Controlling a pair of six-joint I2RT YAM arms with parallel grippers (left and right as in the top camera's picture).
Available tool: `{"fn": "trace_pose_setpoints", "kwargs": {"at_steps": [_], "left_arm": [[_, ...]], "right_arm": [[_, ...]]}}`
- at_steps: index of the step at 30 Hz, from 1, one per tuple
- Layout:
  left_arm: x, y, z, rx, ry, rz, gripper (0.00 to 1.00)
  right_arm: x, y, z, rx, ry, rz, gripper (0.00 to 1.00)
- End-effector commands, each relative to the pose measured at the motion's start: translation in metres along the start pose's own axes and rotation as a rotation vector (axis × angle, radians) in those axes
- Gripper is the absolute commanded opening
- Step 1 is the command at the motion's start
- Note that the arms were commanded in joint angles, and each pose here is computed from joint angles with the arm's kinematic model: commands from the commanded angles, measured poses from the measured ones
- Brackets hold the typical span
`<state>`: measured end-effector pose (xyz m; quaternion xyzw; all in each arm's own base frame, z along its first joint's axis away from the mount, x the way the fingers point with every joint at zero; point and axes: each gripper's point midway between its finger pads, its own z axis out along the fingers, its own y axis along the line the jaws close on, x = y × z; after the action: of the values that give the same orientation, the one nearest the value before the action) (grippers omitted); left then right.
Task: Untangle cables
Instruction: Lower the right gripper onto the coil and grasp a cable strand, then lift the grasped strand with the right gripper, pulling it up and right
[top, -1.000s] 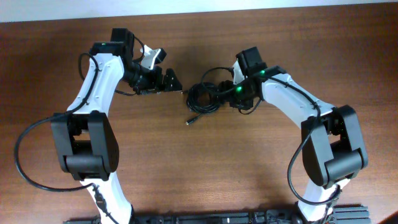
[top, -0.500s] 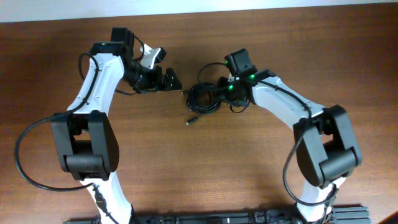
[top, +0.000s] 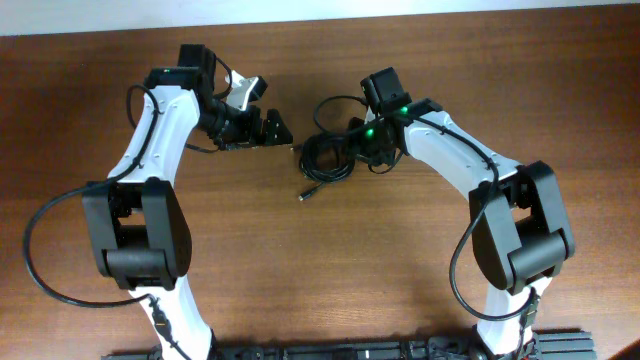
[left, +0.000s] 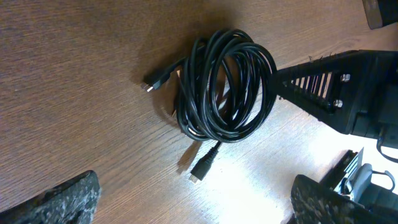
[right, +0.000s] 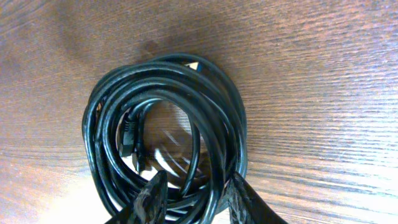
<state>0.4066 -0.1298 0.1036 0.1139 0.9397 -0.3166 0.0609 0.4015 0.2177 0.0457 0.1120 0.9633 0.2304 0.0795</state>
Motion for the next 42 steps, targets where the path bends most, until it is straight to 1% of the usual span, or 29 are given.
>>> {"fn": "trace_pose_setpoints", "kwargs": {"at_steps": [1,5,7,9,10,11,13,15,17,19,22,24,27,28,29,30,31,32,33,34,35,36,37,39,40,41,42], "left_arm": [[-0.002,-0.002,0.004,-0.001,0.005,0.003,0.99],[-0.001,-0.009,0.009,0.003,0.016,0.021,0.99],[-0.001,-0.012,0.011,0.004,0.018,0.03,0.99],[-0.002,-0.012,0.011,0.003,0.014,0.035,0.99],[-0.003,-0.012,0.011,0.003,0.01,0.037,0.99],[-0.003,-0.012,0.011,0.003,0.01,0.038,0.99],[-0.004,-0.012,0.011,0.003,0.009,0.038,0.99],[-0.004,-0.012,0.011,0.003,0.008,0.04,0.99],[-0.004,-0.012,0.011,0.003,0.008,0.04,0.99],[-0.004,-0.012,0.011,0.003,0.008,0.039,0.99],[-0.004,-0.012,0.011,0.003,0.005,0.023,0.99],[-0.004,-0.013,0.012,0.004,0.007,0.025,0.99],[-0.004,-0.018,0.016,0.006,0.014,0.034,0.99],[-0.004,-0.022,0.018,0.007,0.015,0.041,0.99],[-0.004,-0.023,0.019,0.007,0.015,0.027,0.99],[-0.005,-0.024,0.019,0.007,0.013,0.016,0.99],[-0.005,-0.024,0.019,0.007,0.012,0.018,0.99],[-0.006,-0.023,0.019,0.006,0.011,0.019,0.99],[-0.006,-0.023,0.02,0.006,0.01,0.02,0.99],[-0.006,-0.024,0.02,0.007,0.01,0.02,0.99],[-0.006,-0.023,0.02,0.006,0.009,0.02,0.99],[-0.006,-0.023,0.02,0.006,0.009,0.021,0.99],[-0.007,-0.023,0.02,0.006,0.007,0.022,0.99],[-0.007,-0.023,0.02,0.006,0.007,0.022,0.99],[-0.007,-0.023,0.02,0.006,0.007,0.022,0.99],[-0.007,-0.023,0.02,0.006,0.006,0.023,0.99],[-0.008,-0.023,0.02,0.006,0.002,0.026,0.99]], "right_arm": [[0.005,-0.003,0.004,0.011,0.014,-0.014,0.3],[0.006,0.0,0.007,0.041,-0.012,-0.041,0.29],[0.005,0.001,0.007,0.036,-0.018,-0.042,0.27],[0.006,0.001,0.007,0.037,-0.016,-0.043,0.22],[0.006,0.001,0.007,0.037,-0.016,-0.043,0.15],[0.006,0.001,0.007,0.038,-0.014,-0.043,0.04],[0.007,0.004,0.006,0.026,-0.01,-0.044,0.04],[0.004,0.038,-0.02,-0.129,0.009,-0.109,0.04],[-0.002,0.076,-0.065,-0.277,-0.024,-0.205,0.04],[-0.002,0.11,-0.127,-0.381,-0.115,-0.293,0.04],[0.01,0.135,-0.213,-0.473,-0.274,-0.377,0.04],[0.012,0.138,-0.222,-0.484,-0.291,-0.385,0.04],[0.014,0.136,-0.216,-0.477,-0.273,-0.38,0.04],[0.002,0.112,-0.208,-0.344,-0.313,-0.322,0.32],[-0.006,0.091,-0.203,-0.228,-0.346,-0.28,0.49],[-0.016,0.04,-0.194,0.036,-0.392,-0.202,0.67],[-0.018,0.005,-0.188,0.202,-0.385,-0.162,0.75],[-0.015,-0.024,-0.175,0.309,-0.33,-0.127,0.89],[-0.013,-0.038,-0.165,0.341,-0.285,-0.103,0.91],[-0.01,-0.061,-0.143,0.369,-0.2,-0.058,0.91],[-0.006,-0.066,-0.12,0.342,-0.113,-0.061,0.91],[0.002,-0.057,-0.094,0.255,-0.01,-0.131,0.91],[0.007,-0.051,-0.078,0.201,0.047,-0.159,0.89],[0.009,-0.059,-0.057,0.208,0.092,-0.147,0.75],[0.01,-0.059,-0.052,0.202,0.104,-0.147,0.65],[0.01,-0.058,-0.052,0.2,0.104,-0.148,0.62],[0.01,-0.058,-0.053,0.2,0.102,-0.147,0.29]]}}
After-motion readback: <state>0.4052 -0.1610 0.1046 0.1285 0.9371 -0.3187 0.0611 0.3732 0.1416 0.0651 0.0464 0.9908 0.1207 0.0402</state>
